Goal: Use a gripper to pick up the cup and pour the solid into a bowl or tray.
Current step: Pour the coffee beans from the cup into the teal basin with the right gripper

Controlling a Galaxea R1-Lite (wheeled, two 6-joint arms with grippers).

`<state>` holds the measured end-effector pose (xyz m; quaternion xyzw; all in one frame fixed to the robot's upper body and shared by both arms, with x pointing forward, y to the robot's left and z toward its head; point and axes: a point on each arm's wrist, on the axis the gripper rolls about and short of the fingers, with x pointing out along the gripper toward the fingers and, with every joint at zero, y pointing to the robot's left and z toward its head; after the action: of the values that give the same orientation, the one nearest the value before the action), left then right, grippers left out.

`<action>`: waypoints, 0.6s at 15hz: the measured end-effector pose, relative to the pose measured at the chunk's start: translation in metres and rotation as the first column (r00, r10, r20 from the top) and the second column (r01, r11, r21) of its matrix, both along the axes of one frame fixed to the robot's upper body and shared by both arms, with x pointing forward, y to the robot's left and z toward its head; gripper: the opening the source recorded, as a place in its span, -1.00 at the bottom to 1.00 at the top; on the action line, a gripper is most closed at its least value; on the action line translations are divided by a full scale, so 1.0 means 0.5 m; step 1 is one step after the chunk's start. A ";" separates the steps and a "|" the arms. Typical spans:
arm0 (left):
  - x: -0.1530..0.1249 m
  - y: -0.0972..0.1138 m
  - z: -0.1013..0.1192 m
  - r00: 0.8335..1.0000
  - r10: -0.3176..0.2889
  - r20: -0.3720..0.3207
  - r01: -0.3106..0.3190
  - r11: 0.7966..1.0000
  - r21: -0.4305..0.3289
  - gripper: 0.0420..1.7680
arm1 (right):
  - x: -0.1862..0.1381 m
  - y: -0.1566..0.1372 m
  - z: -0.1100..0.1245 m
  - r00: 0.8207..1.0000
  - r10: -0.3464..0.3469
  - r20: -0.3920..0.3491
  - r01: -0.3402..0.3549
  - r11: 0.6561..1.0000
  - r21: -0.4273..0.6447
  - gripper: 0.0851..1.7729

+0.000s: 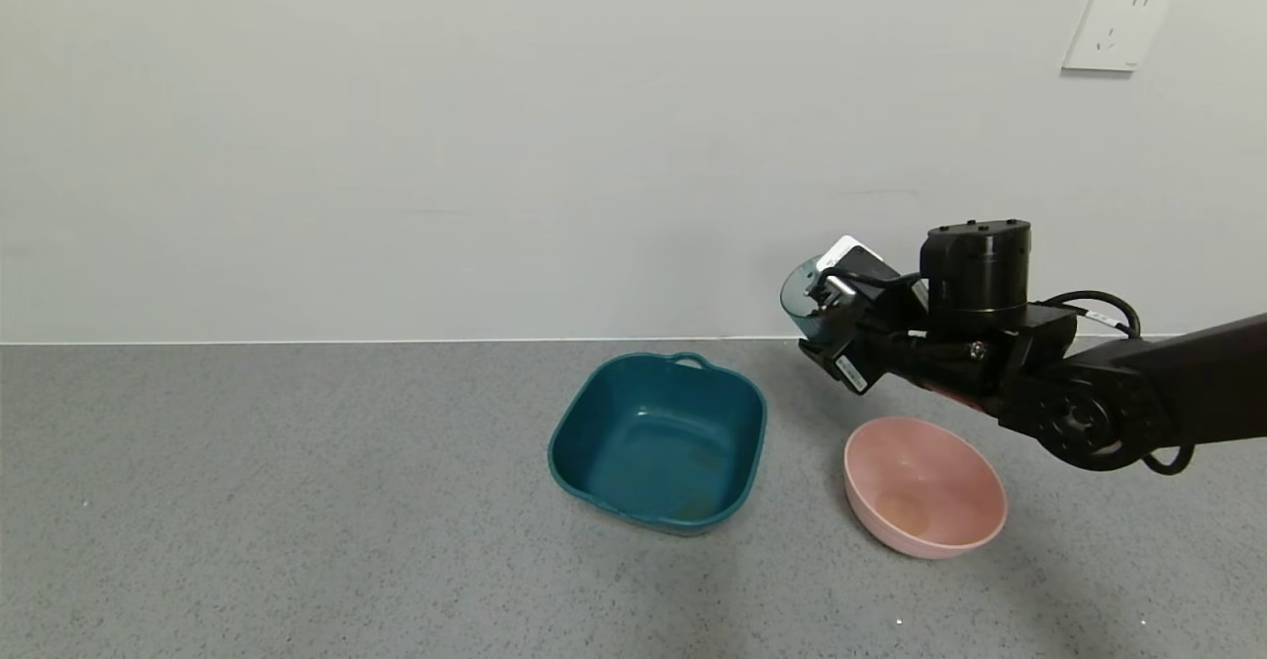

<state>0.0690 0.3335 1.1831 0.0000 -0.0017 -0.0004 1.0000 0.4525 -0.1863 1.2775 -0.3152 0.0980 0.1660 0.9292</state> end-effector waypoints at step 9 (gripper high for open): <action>0.000 0.000 0.000 1.000 0.000 0.000 0.000 1.000 0.000 0.98 | 0.010 0.070 -0.026 1.000 0.007 -0.001 -0.007 0.981 -0.192 0.52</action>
<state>0.0690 0.3335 1.1831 0.0000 -0.0017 -0.0004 1.0000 0.4577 -0.1512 1.2643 -0.4037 0.1124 0.1591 0.8939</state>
